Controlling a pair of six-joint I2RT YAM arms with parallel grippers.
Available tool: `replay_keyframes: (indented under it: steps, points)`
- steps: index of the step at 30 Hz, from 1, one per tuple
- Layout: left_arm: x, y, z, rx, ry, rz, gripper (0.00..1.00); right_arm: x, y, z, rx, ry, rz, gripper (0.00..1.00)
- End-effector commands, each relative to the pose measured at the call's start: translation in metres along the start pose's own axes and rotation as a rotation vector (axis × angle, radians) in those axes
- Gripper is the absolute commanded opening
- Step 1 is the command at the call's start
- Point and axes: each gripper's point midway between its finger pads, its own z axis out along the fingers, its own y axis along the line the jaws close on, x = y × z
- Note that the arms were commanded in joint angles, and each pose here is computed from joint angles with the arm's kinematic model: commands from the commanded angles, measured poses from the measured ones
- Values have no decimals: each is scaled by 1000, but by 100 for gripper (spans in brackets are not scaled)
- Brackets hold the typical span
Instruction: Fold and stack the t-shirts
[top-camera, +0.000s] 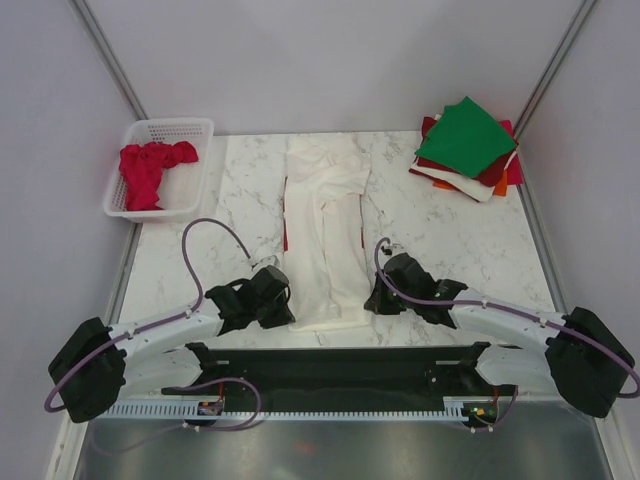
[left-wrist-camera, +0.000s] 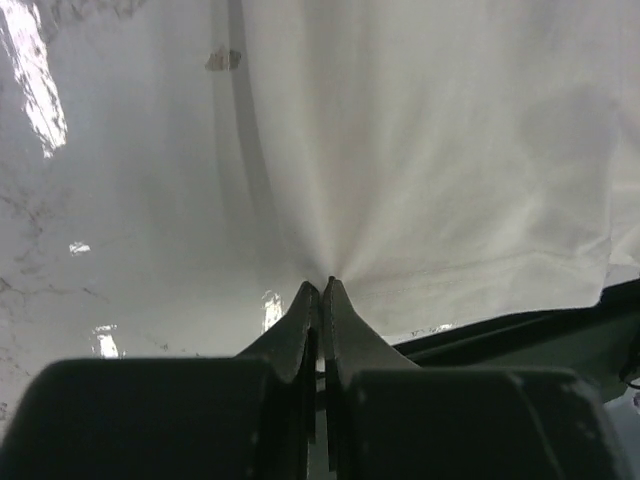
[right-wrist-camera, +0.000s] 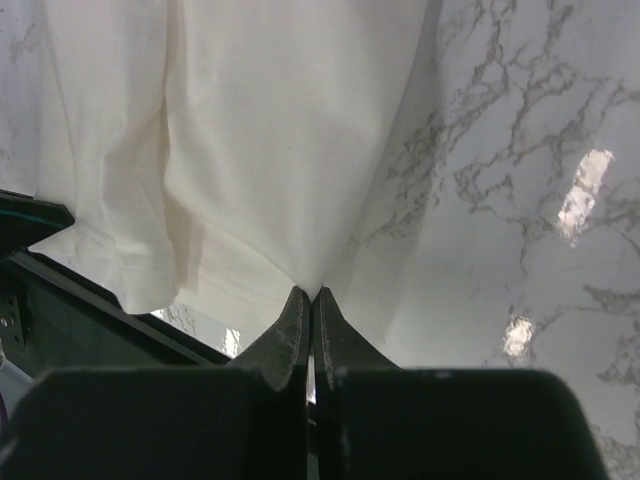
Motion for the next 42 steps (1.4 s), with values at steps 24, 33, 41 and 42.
replay_keyframes:
  steps: [24, 33, 41, 42]
  points:
    - [20, 12, -37, 8, 37, -76, 2, 13, -9, -22, 36, 44, 11, 0]
    - [28, 13, -36, -1, 65, -57, 2, 18, -10, -18, 40, 50, 8, 0]
    - [33, 12, -38, 2, 82, -28, 2, 10, 1, -23, 15, 24, -20, 0]
    - [33, 10, -40, 11, 82, -23, 2, 9, 3, -24, 10, 21, -23, 0]
